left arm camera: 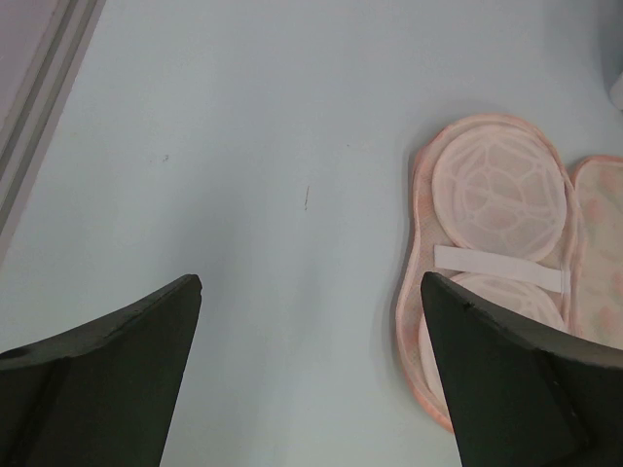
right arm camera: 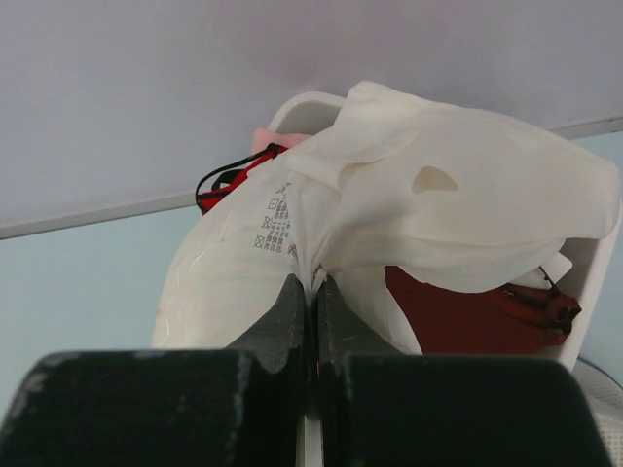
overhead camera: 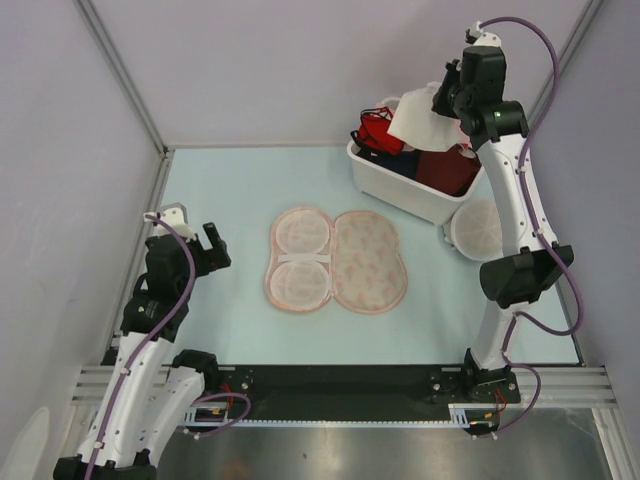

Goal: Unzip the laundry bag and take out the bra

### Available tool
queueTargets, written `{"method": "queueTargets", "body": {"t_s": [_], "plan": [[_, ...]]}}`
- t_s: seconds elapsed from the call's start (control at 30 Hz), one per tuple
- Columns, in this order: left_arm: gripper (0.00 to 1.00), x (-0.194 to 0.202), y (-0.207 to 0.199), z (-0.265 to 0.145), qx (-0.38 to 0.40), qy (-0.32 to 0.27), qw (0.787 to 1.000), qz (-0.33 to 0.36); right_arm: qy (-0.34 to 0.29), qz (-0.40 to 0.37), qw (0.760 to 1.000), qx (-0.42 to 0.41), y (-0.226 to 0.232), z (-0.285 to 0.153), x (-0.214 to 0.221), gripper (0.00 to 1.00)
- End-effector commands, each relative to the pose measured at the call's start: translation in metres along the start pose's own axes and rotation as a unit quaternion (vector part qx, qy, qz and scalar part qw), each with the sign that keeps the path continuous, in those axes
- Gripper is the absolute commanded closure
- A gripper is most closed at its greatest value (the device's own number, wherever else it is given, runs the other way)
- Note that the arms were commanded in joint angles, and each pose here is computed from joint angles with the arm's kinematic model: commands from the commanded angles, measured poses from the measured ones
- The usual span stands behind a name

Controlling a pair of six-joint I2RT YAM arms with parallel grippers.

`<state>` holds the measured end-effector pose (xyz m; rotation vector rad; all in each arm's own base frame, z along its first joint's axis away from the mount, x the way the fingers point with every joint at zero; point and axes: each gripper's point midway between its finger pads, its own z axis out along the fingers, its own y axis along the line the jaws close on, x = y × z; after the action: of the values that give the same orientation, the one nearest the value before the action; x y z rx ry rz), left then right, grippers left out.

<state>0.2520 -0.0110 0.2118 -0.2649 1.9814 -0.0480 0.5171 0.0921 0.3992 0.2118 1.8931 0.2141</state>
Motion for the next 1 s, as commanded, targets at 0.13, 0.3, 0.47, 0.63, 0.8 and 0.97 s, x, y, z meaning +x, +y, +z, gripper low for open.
{"method": "queueTargets", "body": {"t_s": [0.13, 0.3, 0.47, 0.63, 0.8, 0.97], "plan": [[0.00, -0.009, 0.002, 0.001, -0.002, -0.016, 1.000, 0.006, -0.042, -0.016, 0.999, -0.017, -0.010, 0.034, -0.022, 1.00], [0.00, -0.008, 0.002, 0.003, -0.004, -0.012, 1.000, 0.008, -0.026, -0.017, 0.999, -0.023, -0.021, 0.073, -0.002, 1.00], [0.00, -0.007, 0.003, 0.004, -0.008, -0.012, 1.000, 0.009, 0.015, -0.011, 0.998, -0.059, -0.012, 0.097, 0.032, 1.00], [0.00, -0.007, 0.003, 0.004, -0.009, -0.011, 1.000, 0.010, 0.051, -0.021, 0.995, -0.082, 0.009, 0.111, 0.070, 1.00], [0.00, -0.008, 0.003, 0.004, -0.009, -0.013, 1.000, 0.010, 0.070, -0.036, 0.994, -0.075, 0.019, 0.123, 0.101, 1.00], [0.00, -0.008, 0.004, 0.002, -0.009, -0.016, 1.000, 0.009, 0.092, -0.028, 0.994, -0.053, 0.012, 0.132, 0.121, 1.00]]}}
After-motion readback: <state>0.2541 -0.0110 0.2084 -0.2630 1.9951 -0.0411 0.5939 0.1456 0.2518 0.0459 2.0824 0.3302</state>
